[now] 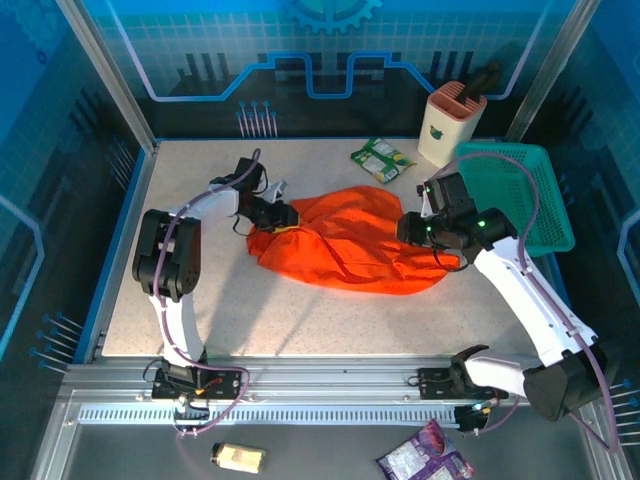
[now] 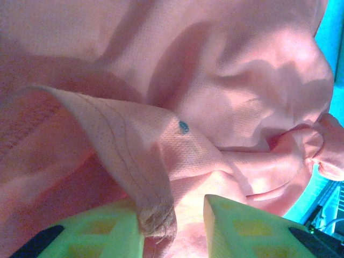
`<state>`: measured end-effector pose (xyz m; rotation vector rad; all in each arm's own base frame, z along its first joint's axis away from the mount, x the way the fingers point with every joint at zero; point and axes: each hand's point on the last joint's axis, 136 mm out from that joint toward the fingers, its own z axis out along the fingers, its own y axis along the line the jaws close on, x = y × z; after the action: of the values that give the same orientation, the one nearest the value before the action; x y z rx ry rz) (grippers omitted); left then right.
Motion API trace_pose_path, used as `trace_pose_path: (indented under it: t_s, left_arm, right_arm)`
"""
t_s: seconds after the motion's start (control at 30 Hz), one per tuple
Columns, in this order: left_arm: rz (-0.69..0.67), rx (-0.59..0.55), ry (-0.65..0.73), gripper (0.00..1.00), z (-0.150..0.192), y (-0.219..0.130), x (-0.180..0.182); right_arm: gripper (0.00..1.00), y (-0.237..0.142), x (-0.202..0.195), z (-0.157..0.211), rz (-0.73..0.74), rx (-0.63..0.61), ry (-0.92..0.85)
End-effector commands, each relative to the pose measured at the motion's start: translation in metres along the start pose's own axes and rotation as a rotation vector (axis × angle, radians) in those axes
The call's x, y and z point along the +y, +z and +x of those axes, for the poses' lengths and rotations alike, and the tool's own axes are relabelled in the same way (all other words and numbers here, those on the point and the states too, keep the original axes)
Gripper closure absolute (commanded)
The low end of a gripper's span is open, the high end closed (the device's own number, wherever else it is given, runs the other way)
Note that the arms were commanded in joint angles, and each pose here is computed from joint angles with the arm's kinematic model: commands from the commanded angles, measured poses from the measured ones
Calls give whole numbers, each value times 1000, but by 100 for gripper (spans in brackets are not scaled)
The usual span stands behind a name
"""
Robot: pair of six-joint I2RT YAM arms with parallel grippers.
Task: Fold the inside-out t-shirt
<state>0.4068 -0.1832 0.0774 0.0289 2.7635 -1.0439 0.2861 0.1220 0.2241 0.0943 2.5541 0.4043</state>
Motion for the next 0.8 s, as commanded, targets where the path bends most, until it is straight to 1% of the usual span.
trace_pose_path:
  t_s: [0.0,0.1,0.13,0.2,0.23,0.3,0.33,0.47,0.57,0.7,0.77]
  left_arm:
    - [33,19,22,70,11,0,-8]
    - [71,16,26,69,11,2,-12]
    - [109,13,13,66,10,2,-15]
    - [197,-18,-36,54,3,0,-19]
    - [230,-36,-69,51,-1,-1,-18]
    - [240,-51,-102,48,-6,-1,-13]
    - [207,-43,-109,47,-5,1,-8]
    - [110,45,-124,46,5,11,8]
    - [65,95,-129,46,15,12,17]
    - [110,80,-99,48,14,6,6]
    - [114,60,-90,55,11,3,2]
  right_arm:
    - [64,-4,3,7,-17,10,4]
    - [64,-4,2,7,-15,11,4]
    - [64,-4,2,7,-14,11,4]
    - [64,-5,3,6,-16,8,2]
    - [64,-5,3,6,-16,6,3]
    - [64,-4,3,6,-17,9,6]
    - [64,-4,3,6,-20,8,7]
    - [64,-3,4,5,-23,8,5]
    - [64,-4,5,3,-24,6,3]
    - [64,-3,7,2,-33,7,4]
    - [64,-3,9,1,-37,6,4]
